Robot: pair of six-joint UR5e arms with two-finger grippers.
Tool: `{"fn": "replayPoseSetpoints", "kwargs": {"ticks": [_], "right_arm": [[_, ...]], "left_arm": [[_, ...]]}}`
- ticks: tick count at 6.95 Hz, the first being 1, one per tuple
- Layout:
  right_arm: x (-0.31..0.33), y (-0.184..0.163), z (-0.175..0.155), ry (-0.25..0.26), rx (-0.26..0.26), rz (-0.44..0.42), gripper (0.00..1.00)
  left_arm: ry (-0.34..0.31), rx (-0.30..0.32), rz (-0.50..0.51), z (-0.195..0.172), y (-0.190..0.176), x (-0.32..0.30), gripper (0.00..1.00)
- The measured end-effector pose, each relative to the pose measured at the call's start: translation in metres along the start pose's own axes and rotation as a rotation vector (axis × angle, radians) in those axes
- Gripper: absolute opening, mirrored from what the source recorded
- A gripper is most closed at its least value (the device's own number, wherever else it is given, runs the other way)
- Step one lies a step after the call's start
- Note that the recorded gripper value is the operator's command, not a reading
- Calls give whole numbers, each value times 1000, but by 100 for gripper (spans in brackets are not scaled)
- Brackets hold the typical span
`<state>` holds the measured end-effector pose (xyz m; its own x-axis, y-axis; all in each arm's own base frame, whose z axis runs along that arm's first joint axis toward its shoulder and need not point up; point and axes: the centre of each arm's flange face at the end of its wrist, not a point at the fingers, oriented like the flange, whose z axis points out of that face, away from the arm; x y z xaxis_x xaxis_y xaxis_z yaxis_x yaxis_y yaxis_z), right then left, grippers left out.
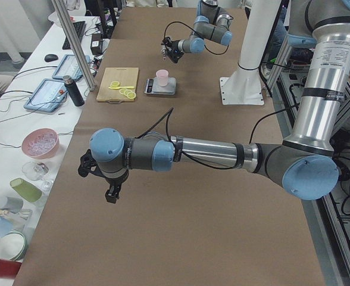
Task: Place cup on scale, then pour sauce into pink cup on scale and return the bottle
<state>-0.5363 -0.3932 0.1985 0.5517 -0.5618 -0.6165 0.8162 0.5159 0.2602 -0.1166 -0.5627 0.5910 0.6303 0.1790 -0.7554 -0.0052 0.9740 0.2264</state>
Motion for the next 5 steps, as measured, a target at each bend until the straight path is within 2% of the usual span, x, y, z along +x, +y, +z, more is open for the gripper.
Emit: {"fn": "replayPoseSetpoints", "kwargs": {"ticks": [5], "right_arm": [[1, 1, -3, 29, -17, -23, 0]], "left_arm": [[15, -5, -11, 4, 2, -4, 98]]}}
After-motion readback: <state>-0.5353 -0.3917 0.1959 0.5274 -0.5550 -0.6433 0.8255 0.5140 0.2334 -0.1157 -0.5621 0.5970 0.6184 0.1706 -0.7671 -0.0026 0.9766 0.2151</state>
